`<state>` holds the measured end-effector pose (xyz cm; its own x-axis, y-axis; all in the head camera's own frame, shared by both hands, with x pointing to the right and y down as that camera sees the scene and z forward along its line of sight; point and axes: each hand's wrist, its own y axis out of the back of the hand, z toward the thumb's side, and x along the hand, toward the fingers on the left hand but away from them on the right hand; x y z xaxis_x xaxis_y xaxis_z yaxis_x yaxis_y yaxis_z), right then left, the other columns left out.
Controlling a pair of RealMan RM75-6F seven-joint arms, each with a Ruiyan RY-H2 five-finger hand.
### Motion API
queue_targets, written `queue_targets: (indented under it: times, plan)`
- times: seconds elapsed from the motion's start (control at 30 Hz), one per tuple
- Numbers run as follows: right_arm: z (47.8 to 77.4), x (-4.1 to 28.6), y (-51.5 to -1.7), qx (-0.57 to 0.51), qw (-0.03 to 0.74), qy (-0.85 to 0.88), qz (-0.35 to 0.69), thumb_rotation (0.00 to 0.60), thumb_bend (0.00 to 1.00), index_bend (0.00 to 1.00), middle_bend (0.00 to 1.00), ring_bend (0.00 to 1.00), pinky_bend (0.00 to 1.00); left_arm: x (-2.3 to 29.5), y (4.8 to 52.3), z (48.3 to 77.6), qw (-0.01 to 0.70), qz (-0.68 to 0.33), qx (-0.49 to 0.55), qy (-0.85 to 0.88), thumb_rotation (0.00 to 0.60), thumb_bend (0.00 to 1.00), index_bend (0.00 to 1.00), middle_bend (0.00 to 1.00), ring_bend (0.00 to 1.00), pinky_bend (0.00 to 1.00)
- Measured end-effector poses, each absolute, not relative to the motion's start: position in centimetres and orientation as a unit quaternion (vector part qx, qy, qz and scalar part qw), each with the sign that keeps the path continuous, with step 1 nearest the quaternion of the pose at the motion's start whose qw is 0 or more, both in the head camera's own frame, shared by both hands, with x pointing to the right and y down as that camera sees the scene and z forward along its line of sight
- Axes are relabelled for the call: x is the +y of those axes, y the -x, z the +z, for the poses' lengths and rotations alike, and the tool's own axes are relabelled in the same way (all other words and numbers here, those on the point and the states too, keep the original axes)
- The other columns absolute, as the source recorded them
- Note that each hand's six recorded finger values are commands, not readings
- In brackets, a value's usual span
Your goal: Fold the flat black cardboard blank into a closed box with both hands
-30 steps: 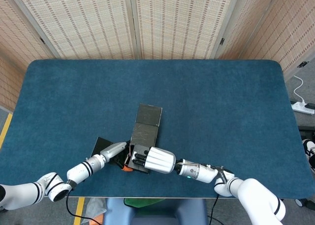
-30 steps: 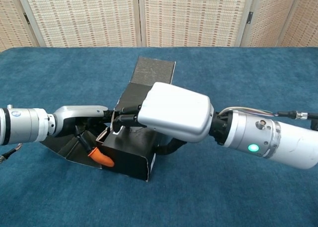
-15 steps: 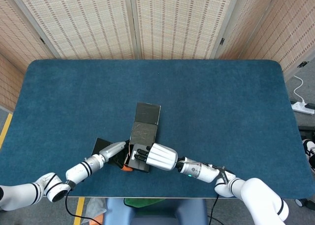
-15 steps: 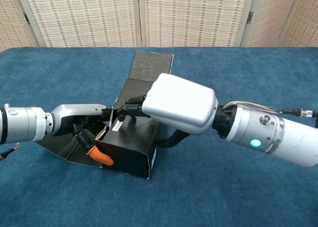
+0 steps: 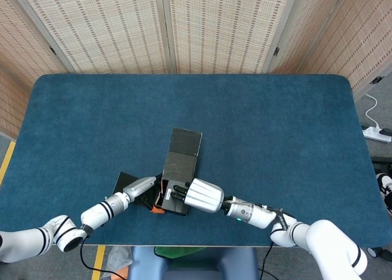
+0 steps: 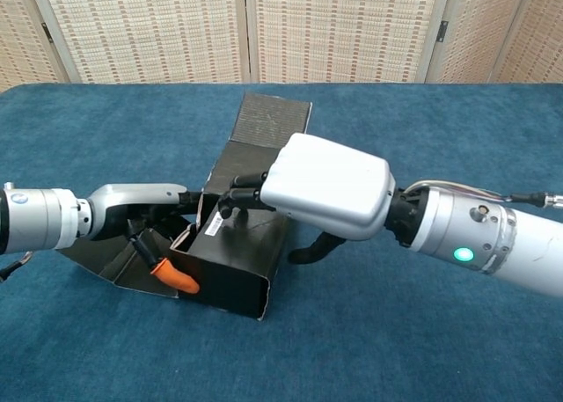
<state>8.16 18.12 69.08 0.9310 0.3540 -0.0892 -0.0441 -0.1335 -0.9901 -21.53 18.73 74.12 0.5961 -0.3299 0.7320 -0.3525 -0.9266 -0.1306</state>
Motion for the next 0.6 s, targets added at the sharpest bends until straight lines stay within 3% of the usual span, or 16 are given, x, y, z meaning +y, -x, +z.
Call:
queue_targets:
  times: [0.43, 0.6]
  plan:
    - [68.72, 18.34, -8.24, -0.093, 0.646, 0.744, 0.142, 0.600, 0.13, 0.33, 0.33, 0.77, 1.00, 18.90, 21.66, 74.32, 0.019, 0.410, -0.191, -0.892, 0.600, 0.18, 0.00, 0.00, 0.46, 0.56]
    - [68.68, 18.18, -8.28, -0.088, 0.649, 0.742, 0.143, 0.600, 0.14, 0.44, 0.34, 0.77, 1.00, 18.88, 21.79, 74.45, 0.021, 0.413, -0.191, -0.890, 0.600, 0.18, 0.00, 0.00, 0.46, 0.56]
